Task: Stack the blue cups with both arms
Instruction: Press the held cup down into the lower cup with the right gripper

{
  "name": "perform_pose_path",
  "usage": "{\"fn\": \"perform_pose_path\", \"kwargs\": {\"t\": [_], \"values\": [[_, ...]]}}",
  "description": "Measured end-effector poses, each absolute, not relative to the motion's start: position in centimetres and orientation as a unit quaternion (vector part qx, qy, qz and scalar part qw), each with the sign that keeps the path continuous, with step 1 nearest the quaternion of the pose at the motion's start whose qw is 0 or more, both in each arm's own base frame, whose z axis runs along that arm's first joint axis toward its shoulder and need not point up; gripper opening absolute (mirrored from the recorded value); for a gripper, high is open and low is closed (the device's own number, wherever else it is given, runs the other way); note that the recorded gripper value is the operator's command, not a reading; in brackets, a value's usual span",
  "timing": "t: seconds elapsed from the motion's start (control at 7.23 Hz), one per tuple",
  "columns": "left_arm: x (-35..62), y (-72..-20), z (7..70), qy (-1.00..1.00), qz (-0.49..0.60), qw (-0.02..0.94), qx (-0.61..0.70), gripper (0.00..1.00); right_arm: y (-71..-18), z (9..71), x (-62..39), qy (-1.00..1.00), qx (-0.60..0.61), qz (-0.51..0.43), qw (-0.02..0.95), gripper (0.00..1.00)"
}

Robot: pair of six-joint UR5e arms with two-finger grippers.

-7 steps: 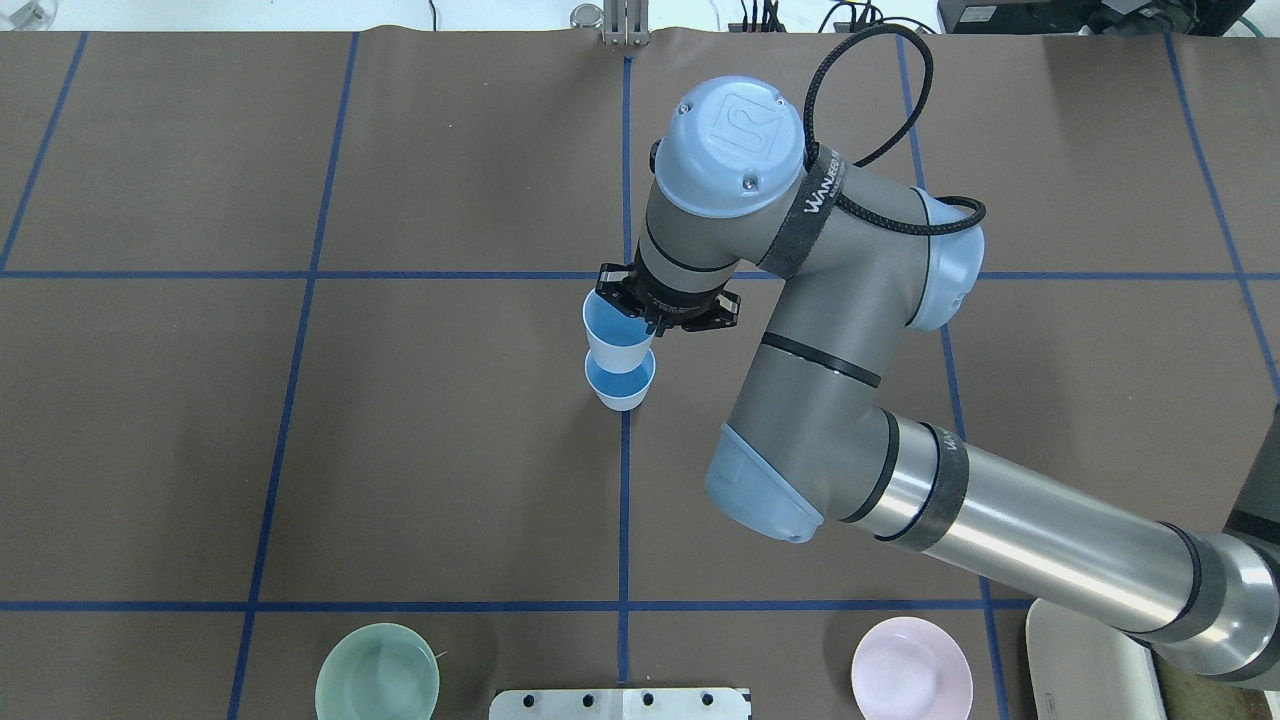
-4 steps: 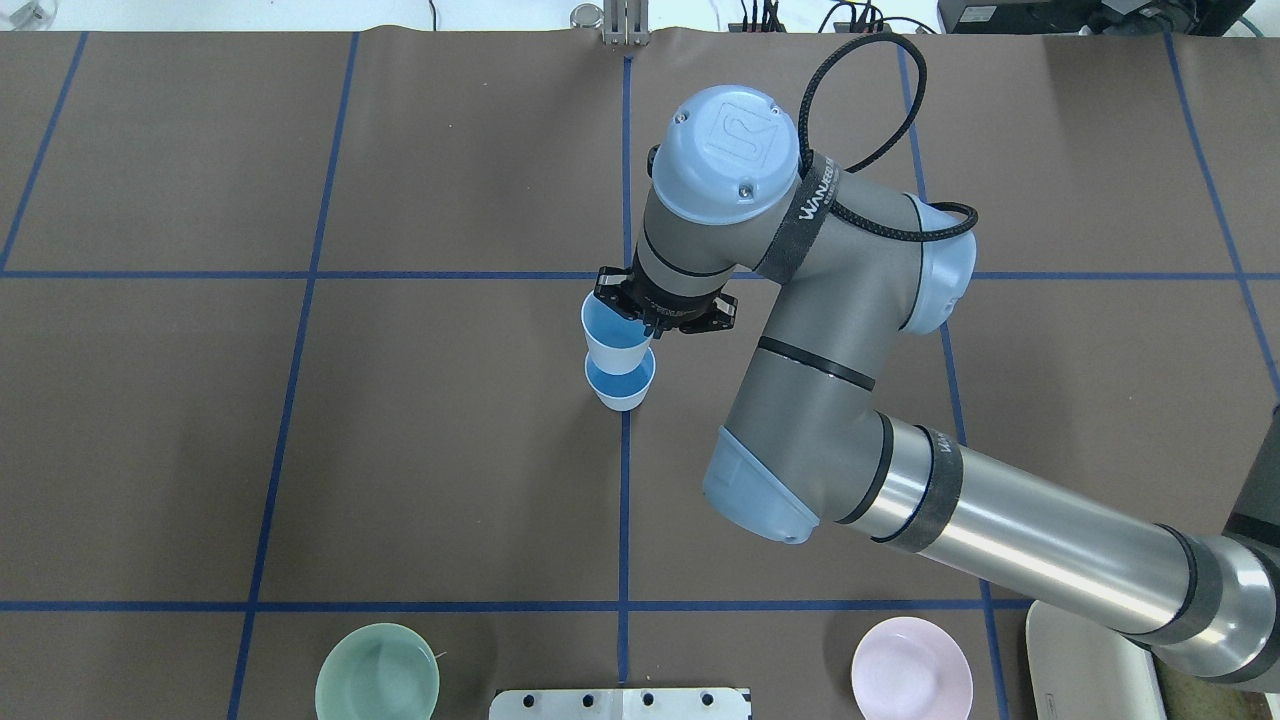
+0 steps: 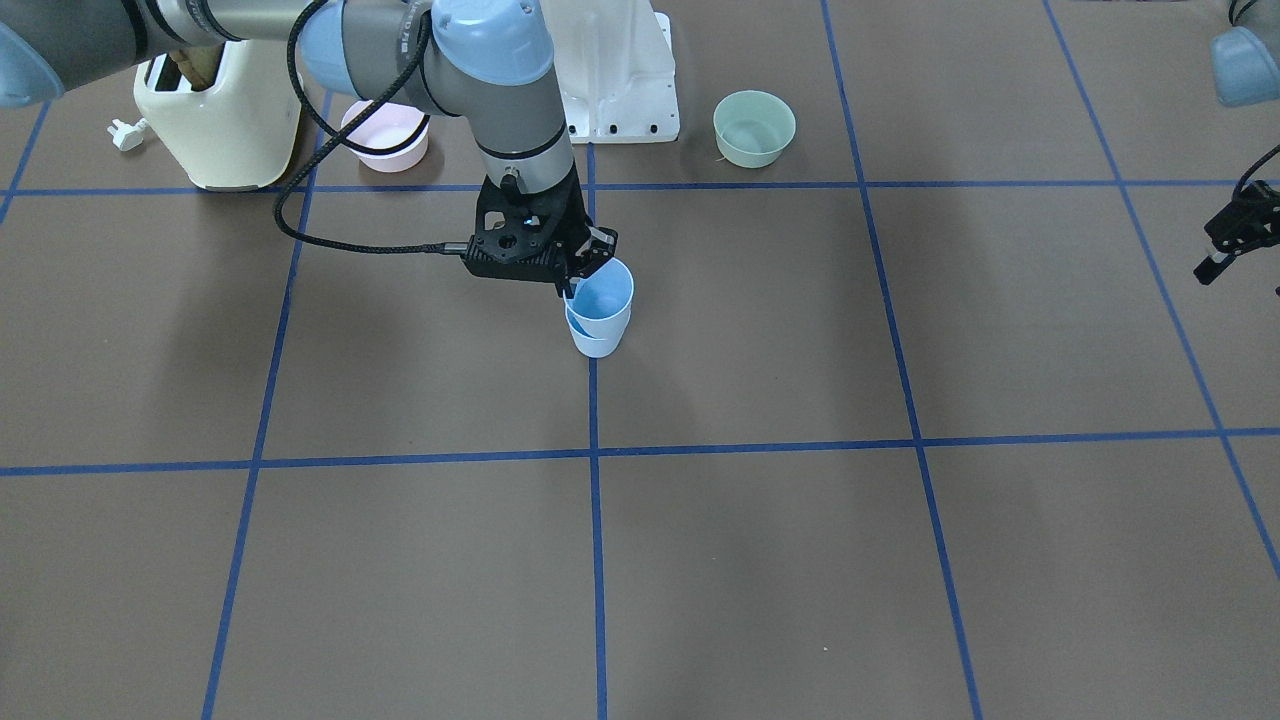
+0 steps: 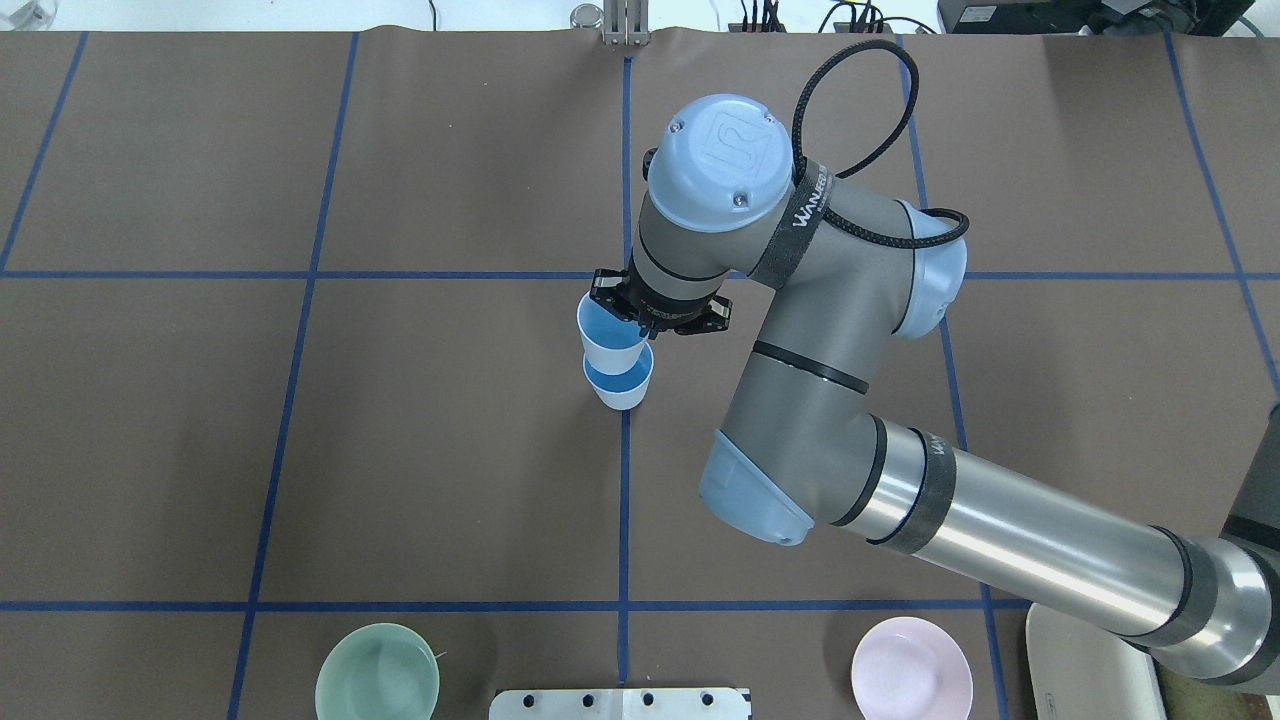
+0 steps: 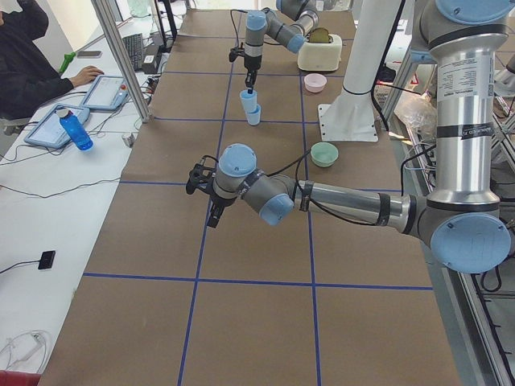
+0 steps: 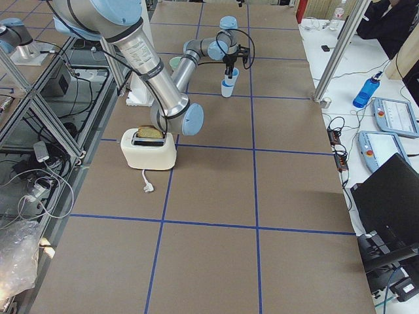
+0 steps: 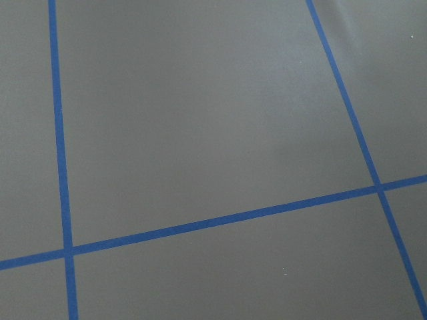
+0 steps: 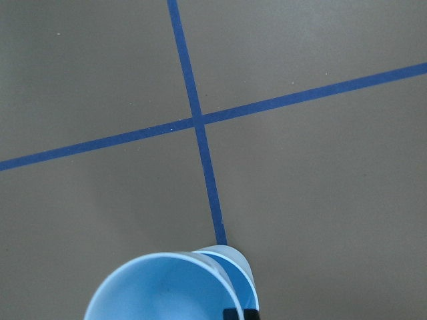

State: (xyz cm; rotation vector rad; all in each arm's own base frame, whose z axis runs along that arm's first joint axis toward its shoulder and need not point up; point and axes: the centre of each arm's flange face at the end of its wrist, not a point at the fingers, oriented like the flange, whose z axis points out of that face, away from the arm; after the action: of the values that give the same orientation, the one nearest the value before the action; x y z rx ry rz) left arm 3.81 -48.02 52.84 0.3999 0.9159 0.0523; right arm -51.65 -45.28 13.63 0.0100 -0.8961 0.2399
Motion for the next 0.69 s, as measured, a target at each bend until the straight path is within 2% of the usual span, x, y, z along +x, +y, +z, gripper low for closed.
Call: {"fn": "perform_pose_path", "kwargs": {"t": [0.69], "values": [[3.88,-48.02,52.86,0.439,0.025,0.877,0.191,0.98,-44.92,14.14,-51.14,-0.433,0.007,0.117,0.894,0.00]]}}
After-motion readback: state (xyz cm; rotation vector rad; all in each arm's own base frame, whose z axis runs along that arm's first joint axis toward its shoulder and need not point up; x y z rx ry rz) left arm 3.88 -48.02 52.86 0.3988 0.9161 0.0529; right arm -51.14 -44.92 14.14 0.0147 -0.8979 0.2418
